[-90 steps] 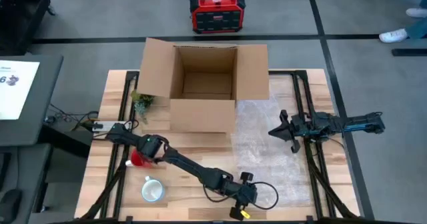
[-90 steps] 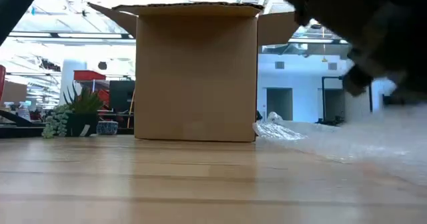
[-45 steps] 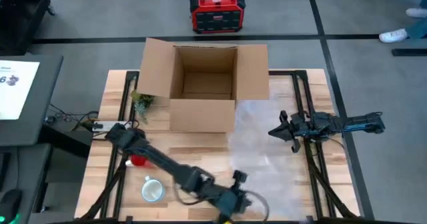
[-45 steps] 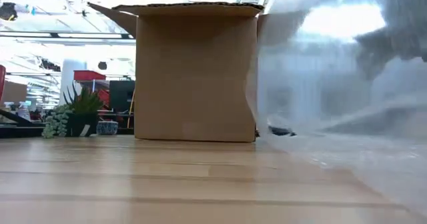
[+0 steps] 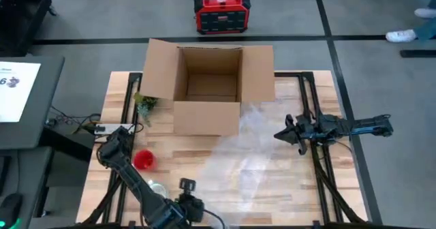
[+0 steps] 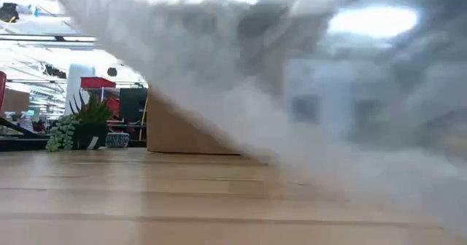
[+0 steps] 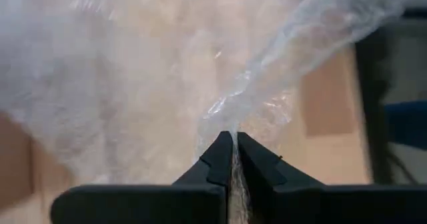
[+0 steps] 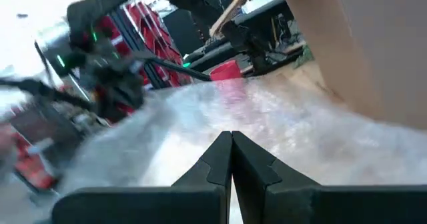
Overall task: Wrap mug
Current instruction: Pack the white mug with the bubble wrap
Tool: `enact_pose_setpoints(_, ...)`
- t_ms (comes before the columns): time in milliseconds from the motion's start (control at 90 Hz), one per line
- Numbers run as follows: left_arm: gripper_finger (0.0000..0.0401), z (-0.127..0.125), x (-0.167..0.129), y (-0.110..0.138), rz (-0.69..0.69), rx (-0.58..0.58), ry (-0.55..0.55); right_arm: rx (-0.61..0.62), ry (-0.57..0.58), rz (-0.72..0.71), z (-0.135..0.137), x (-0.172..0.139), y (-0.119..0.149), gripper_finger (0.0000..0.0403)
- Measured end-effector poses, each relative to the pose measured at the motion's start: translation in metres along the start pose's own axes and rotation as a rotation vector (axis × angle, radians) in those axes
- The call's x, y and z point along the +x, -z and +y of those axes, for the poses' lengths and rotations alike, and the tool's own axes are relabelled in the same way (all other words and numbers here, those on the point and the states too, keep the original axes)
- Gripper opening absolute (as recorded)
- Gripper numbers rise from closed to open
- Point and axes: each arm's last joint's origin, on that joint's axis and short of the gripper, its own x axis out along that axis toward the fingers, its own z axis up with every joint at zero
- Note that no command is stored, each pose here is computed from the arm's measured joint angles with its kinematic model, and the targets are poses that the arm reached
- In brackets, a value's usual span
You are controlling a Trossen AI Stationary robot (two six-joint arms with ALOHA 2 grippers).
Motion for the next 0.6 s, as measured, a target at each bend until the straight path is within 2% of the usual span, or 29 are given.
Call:
enact_pose_setpoints(100, 0.0000, -0.001, 0.009, 0.016, 0.081, -0.019, -0.070, 0.072, -0.002, 0.001, 0.000, 0.000, 0.000, 0.0000)
enact_pose_setpoints(189, 0.0000, 0.004, 0.002, 0.028, 0.090, -0.085, -0.112, 0.101, -0.004, 0.003, 0.000, 0.000, 0.000, 0.0000)
enact_pose_setpoints(289, 0.0000, 0.015, -0.023, 0.044, -0.056, -0.183, -0.136, 0.093, -0.007, 0.009, 0.000, 0.000, 0.001, 0.0000)
enact_pose_setpoints(400, 0.0000, 0.033, -0.048, 0.065, -0.234, -0.297, -0.105, 0.073, -0.011, 0.015, 0.001, 0.000, 0.001, 0.0000)
enact_pose_setpoints(489, 0.0000, 0.052, -0.055, 0.084, -0.327, -0.394, -0.114, 0.049, -0.017, 0.019, 0.002, 0.000, 0.002, 0.0000)
enact_pose_setpoints(600, 0.0000, 0.076, -0.050, 0.105, -0.373, -0.546, -0.133, 0.031, -0.027, 0.024, 0.003, 0.000, 0.002, 0.0000)
